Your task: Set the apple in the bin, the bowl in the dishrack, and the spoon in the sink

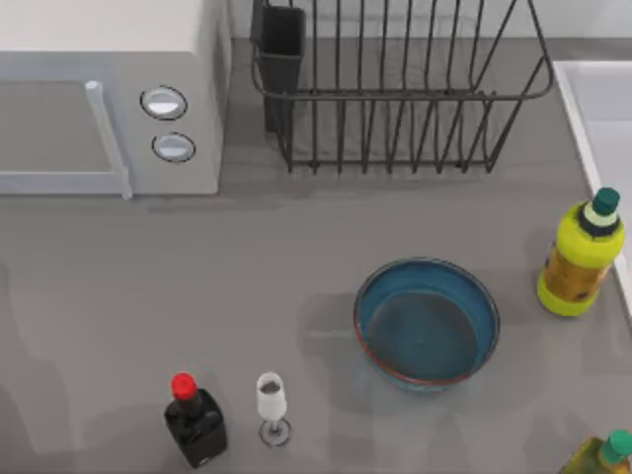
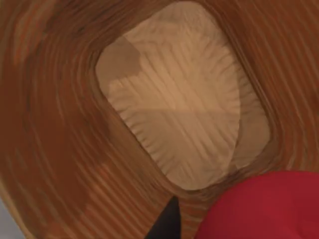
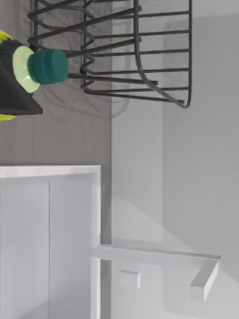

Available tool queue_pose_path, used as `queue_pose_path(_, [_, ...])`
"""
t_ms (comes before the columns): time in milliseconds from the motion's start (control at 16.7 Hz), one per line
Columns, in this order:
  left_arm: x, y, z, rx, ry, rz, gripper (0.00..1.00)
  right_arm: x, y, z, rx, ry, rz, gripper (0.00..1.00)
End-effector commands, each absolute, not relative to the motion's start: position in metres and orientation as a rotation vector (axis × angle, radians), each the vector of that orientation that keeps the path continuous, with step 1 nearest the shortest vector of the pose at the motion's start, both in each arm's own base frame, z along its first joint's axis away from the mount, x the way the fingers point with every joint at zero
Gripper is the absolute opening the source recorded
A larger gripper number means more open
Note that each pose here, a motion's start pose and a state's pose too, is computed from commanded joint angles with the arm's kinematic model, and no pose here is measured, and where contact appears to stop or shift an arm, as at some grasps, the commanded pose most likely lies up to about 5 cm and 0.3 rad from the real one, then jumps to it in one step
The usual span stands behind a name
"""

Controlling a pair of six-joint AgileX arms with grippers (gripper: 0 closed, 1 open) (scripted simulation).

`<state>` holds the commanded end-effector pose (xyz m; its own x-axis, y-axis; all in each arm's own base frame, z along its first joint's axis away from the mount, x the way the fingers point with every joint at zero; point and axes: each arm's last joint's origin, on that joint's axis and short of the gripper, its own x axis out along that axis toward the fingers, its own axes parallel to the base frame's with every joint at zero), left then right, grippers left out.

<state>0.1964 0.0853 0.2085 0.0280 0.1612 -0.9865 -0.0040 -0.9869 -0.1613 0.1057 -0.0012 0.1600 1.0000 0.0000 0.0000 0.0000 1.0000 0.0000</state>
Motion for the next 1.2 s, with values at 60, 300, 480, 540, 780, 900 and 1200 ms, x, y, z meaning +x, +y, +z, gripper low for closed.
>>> queue_pose_path(60, [0.1960, 0.0858, 0.2043, -2.160, -0.164, 2.107, 0.00, 0.1057, -0.0012, 0.1600, 0.000, 0.000, 0.000, 1.00])
queue_pose_path(300, [0.1958, 0.0859, 0.2030, -2.159, -0.163, 2.108, 0.00, 0.1057, -0.0012, 0.1600, 0.000, 0.000, 0.000, 1.00])
queue_pose_path(480, [0.1958, 0.0859, 0.2030, -2.159, -0.163, 2.108, 0.23, 0.1057, -0.0012, 0.1600, 0.000, 0.000, 0.000, 1.00])
queue_pose_path(540, [0.1958, 0.0859, 0.2030, -2.159, -0.163, 2.108, 0.30, 0.1057, -0.0012, 0.1600, 0.000, 0.000, 0.000, 1.00])
queue_pose_path(780, [0.1958, 0.0859, 0.2030, -2.159, -0.163, 2.108, 0.60, 0.1057, -0.0012, 0.1600, 0.000, 0.000, 0.000, 1.00])
queue_pose_path(900, [0.1958, 0.0859, 0.2030, -2.159, -0.163, 2.108, 0.75, 0.1057, -0.0012, 0.1600, 0.000, 0.000, 0.000, 1.00])
queue_pose_path(1200, [0.1958, 0.0859, 0.2030, -2.159, -0.163, 2.108, 1.00, 0.1057, -0.0012, 0.1600, 0.000, 0.000, 0.000, 1.00])
